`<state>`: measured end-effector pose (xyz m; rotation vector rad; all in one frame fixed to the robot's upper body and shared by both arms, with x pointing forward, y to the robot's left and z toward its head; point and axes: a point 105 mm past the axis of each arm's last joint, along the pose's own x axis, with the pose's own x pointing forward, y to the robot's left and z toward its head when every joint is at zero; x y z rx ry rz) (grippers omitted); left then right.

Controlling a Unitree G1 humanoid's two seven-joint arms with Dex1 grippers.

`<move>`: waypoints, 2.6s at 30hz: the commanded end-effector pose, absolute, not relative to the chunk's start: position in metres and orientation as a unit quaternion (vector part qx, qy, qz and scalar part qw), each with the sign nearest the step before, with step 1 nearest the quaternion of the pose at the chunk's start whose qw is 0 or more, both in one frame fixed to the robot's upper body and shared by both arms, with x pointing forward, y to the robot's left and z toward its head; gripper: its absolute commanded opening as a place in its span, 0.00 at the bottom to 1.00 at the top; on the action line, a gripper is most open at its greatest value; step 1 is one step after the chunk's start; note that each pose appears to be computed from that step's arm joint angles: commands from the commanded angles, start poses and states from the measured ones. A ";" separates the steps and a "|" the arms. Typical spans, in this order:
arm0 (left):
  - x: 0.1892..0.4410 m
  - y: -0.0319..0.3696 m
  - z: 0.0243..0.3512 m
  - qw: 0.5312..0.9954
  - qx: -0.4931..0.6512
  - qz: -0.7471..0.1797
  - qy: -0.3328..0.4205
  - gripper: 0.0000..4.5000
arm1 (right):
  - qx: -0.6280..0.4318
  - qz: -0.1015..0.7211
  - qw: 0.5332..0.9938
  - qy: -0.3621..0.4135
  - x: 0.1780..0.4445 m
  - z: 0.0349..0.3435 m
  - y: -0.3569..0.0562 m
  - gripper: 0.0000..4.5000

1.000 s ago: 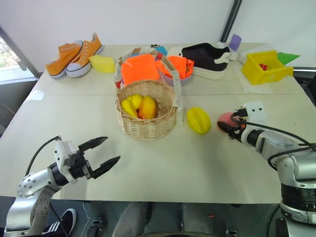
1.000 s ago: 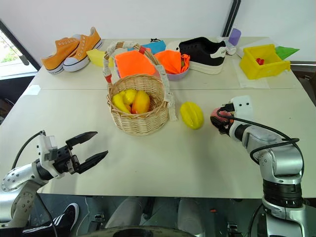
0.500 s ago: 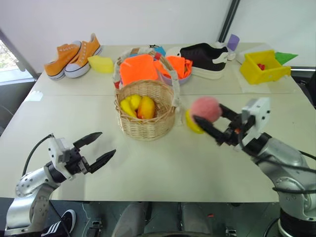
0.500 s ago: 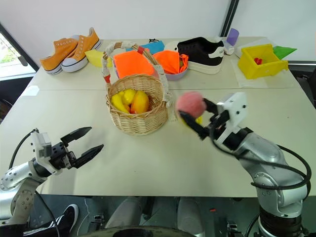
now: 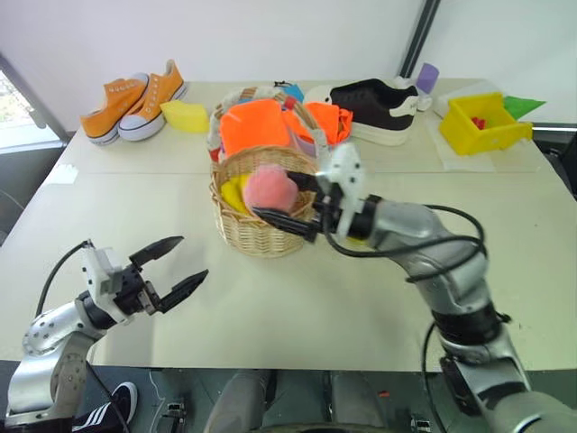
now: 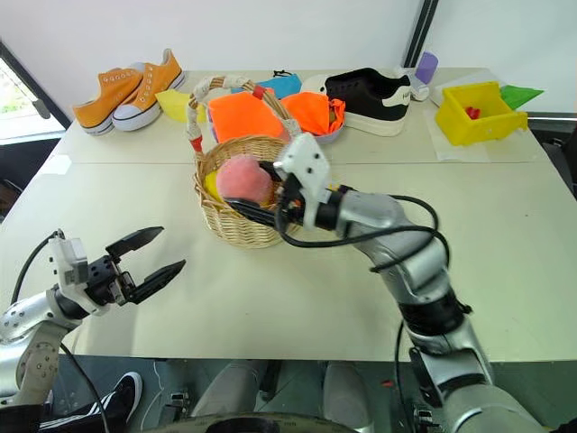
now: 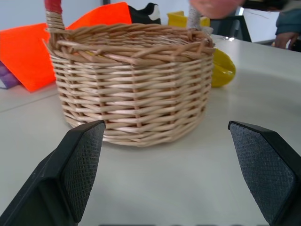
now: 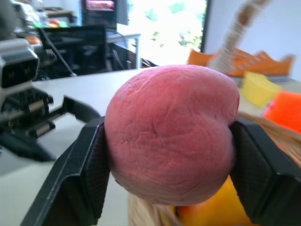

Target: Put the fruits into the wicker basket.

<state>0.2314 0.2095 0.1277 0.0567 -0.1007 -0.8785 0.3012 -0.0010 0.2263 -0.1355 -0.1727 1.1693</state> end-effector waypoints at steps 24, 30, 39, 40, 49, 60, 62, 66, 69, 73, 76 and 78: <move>0.214 0.172 0.148 0.868 0.001 -0.493 -0.057 1.00 | -0.068 0.471 0.870 -0.131 0.263 0.238 -0.108 0.99; 0.217 0.163 0.145 0.866 -0.011 -0.497 -0.062 1.00 | -0.072 0.278 0.956 -0.052 0.254 0.172 -0.162 0.99; 0.224 0.166 0.143 0.860 -0.003 -0.507 -0.060 1.00 | -0.061 0.196 0.979 -0.003 0.296 0.161 -0.162 0.99; 0.224 0.166 0.144 0.860 -0.001 -0.506 -0.060 1.00 | -0.056 0.191 0.980 0.014 0.301 0.157 -0.161 0.99; 0.221 0.162 0.146 0.866 -0.001 -0.497 -0.059 1.00 | -0.054 0.171 0.976 0.120 0.337 0.149 -0.159 0.99; 0.222 0.163 0.151 0.877 0.003 -0.477 -0.064 1.00 | 0.016 0.170 0.964 0.205 0.336 0.135 -0.157 0.59; 0.223 0.163 0.151 0.877 0.005 -0.477 -0.064 1.00 | 0.016 0.167 0.964 0.206 0.337 0.137 -0.157 0.41; 0.225 0.163 0.151 0.876 0.006 -0.477 -0.068 1.00 | -0.009 0.172 0.970 0.173 0.337 0.149 -0.157 0.39; 0.225 0.165 0.150 0.877 0.005 -0.476 -0.066 1.00 | 0.003 0.190 0.972 0.141 0.331 0.161 -0.157 0.39; 0.225 0.167 0.149 0.878 0.001 -0.474 -0.066 1.00 | 0.006 0.311 0.943 0.122 0.288 0.176 -0.161 0.39; 0.227 0.173 0.149 0.883 -0.002 -0.465 -0.068 1.00 | -0.007 0.378 0.919 0.114 0.263 0.187 -0.162 0.39; 0.229 0.176 0.150 0.884 -0.001 -0.461 -0.070 1.00 | -0.010 0.430 0.897 0.104 0.250 0.195 -0.148 0.39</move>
